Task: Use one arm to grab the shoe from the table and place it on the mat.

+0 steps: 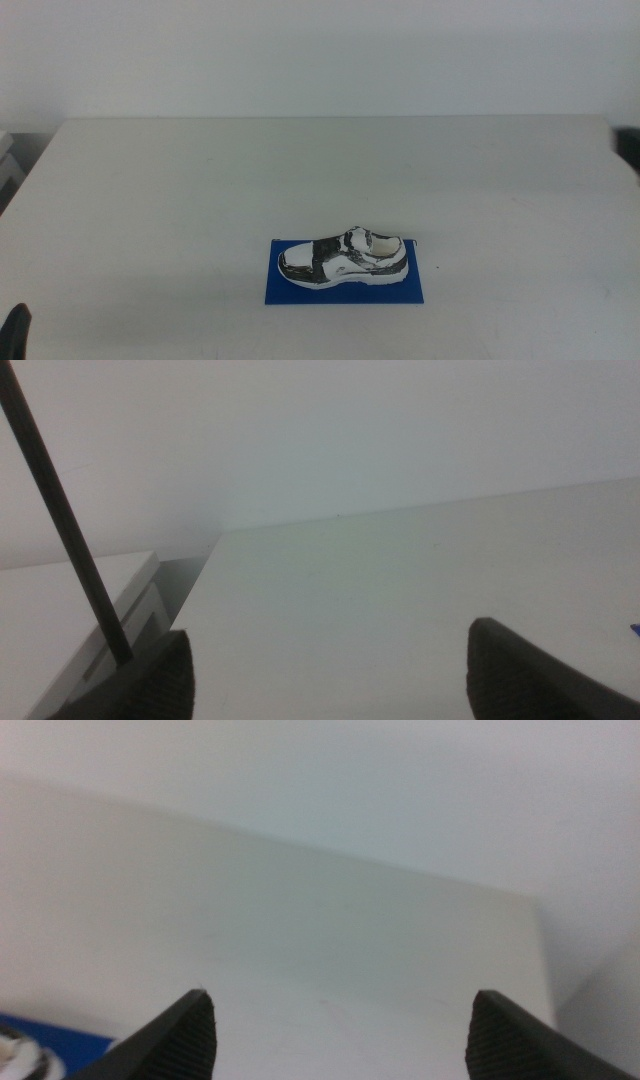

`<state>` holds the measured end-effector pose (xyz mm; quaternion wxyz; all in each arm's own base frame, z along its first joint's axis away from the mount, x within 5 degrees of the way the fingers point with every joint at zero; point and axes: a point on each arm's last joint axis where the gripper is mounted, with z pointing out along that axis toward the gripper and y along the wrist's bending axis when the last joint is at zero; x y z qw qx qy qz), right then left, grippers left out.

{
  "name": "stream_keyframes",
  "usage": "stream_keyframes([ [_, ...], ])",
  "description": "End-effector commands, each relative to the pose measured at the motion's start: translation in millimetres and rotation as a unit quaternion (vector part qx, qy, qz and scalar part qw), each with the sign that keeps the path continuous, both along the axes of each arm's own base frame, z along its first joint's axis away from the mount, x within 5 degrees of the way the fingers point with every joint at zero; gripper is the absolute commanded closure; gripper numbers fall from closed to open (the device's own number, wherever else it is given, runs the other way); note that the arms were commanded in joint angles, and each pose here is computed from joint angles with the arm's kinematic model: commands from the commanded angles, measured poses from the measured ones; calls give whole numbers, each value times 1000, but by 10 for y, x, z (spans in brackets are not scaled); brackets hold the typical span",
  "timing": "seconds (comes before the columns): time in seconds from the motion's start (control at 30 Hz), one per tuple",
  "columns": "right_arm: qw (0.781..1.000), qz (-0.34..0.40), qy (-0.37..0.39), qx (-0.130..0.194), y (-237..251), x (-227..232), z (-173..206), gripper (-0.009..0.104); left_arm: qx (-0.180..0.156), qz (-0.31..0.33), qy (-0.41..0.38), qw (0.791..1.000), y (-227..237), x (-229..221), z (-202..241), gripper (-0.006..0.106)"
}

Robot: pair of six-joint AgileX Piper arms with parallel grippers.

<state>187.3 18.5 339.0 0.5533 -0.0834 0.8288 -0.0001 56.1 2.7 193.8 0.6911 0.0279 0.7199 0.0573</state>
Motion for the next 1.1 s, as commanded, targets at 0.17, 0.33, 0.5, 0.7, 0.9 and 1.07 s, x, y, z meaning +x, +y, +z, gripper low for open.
stream_keyframes([
  [0.17,987,-48,-156,7,-182,-641,-332,31,-5,-5,-41,999,-7,-3,60,7],
  [0.33,987,-47,-153,7,-181,-877,-674,31,-5,-5,-41,999,-7,-3,60,7],
  [0.5,988,-46,-149,2,-182,-1056,-1048,31,-5,-5,-41,999,-7,-3,60,7],
  [0.7,983,-47,-179,7,-182,-1222,-1313,31,-5,-5,-41,999,-7,-3,60,7],
  [0.9,977,-46,-210,5,-183,-1321,-1411,31,-5,-5,-41,999,-7,-3,60,7],
  [1.07,975,-46,-218,5,-183,-1323,-1397,31,-5,-5,-41,999,-7,-3,60,7],
])
